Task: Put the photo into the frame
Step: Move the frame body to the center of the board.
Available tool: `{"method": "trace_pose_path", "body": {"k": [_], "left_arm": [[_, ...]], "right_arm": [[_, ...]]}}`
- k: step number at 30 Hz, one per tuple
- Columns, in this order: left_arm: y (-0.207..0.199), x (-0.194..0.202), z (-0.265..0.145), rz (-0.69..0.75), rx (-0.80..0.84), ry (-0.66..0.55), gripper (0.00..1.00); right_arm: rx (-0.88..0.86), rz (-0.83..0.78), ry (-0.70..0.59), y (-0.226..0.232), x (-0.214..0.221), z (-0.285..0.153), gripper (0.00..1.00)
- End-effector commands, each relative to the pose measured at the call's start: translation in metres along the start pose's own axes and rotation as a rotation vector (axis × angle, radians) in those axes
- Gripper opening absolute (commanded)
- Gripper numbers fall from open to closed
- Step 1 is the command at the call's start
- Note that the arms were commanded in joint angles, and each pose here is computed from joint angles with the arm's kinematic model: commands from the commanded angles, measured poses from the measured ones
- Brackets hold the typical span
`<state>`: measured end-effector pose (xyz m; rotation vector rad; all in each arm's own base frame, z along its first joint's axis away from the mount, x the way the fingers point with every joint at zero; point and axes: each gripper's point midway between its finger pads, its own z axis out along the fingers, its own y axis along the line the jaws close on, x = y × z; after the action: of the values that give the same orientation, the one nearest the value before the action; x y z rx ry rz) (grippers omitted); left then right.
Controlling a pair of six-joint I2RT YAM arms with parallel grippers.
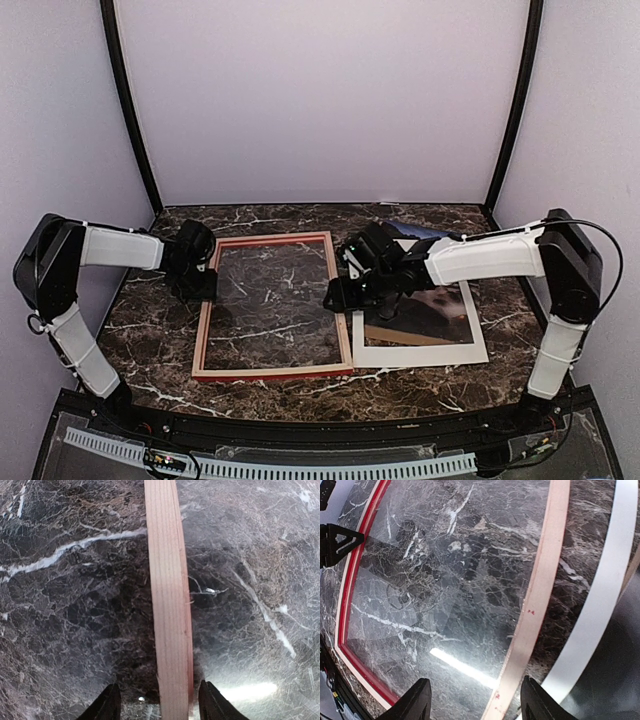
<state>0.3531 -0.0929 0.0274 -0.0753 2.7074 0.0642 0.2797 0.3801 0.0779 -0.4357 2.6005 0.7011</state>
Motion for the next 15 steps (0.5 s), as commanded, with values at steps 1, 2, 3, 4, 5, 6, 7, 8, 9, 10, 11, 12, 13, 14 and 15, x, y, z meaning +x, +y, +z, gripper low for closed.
{"method": "trace_pose_path", "body": {"k": [1,2,3,4,5,6,7,8,9,10,11,12,13,14,15], "left_arm": [[0.008,-0.005,0.007,0.004,-0.029,0.017,0.5],[0.011,-0.006,0.008,-0.002,-0.032,0.017,0.47],[0.013,-0.009,0.011,-0.007,-0.036,0.019,0.45],[0.014,-0.01,0.013,-0.008,-0.038,0.023,0.43],[0.016,-0.012,0.016,-0.012,-0.042,0.025,0.41],[0.017,-0.014,0.018,-0.011,-0.046,0.025,0.39],[0.019,-0.016,0.021,-0.008,-0.057,0.027,0.37],[0.021,-0.018,0.023,-0.006,-0.064,0.026,0.36],[0.025,-0.02,0.026,-0.001,-0.082,0.027,0.35],[0.026,-0.022,0.027,0.0,-0.087,0.024,0.34],[0.029,-0.026,0.029,0.001,-0.097,0.021,0.33],[0.03,-0.028,0.03,0.002,-0.102,0.018,0.33],[0.031,-0.034,0.031,0.004,-0.11,0.011,0.32],[0.031,-0.041,0.031,0.004,-0.112,-0.002,0.33],[0.031,-0.045,0.03,0.005,-0.113,-0.01,0.35]], "right_arm": [[0.098,-0.009,-0.05,-0.025,-0.005,-0.026,0.65],[0.115,-0.004,-0.054,-0.032,-0.005,-0.03,0.68],[0.131,0.002,-0.057,-0.039,-0.005,-0.035,0.69],[0.149,0.009,-0.059,-0.047,-0.004,-0.039,0.7],[0.165,0.017,-0.066,-0.054,-0.005,-0.045,0.71],[0.184,0.024,-0.07,-0.062,-0.004,-0.05,0.71],[0.202,0.035,-0.077,-0.071,-0.003,-0.056,0.71],[0.219,0.046,-0.085,-0.079,-0.003,-0.062,0.72],[0.24,0.06,-0.092,-0.089,-0.002,-0.068,0.72],[0.266,0.077,-0.1,-0.101,-0.002,-0.076,0.73],[0.293,0.091,-0.109,-0.112,-0.001,-0.083,0.73],[0.316,0.105,-0.116,-0.123,0.001,-0.09,0.74],[0.34,0.122,-0.121,-0.134,0.003,-0.097,0.75],[0.362,0.139,-0.131,-0.144,0.005,-0.106,0.75],[0.385,0.163,-0.141,-0.156,0.006,-0.114,0.76]]}}
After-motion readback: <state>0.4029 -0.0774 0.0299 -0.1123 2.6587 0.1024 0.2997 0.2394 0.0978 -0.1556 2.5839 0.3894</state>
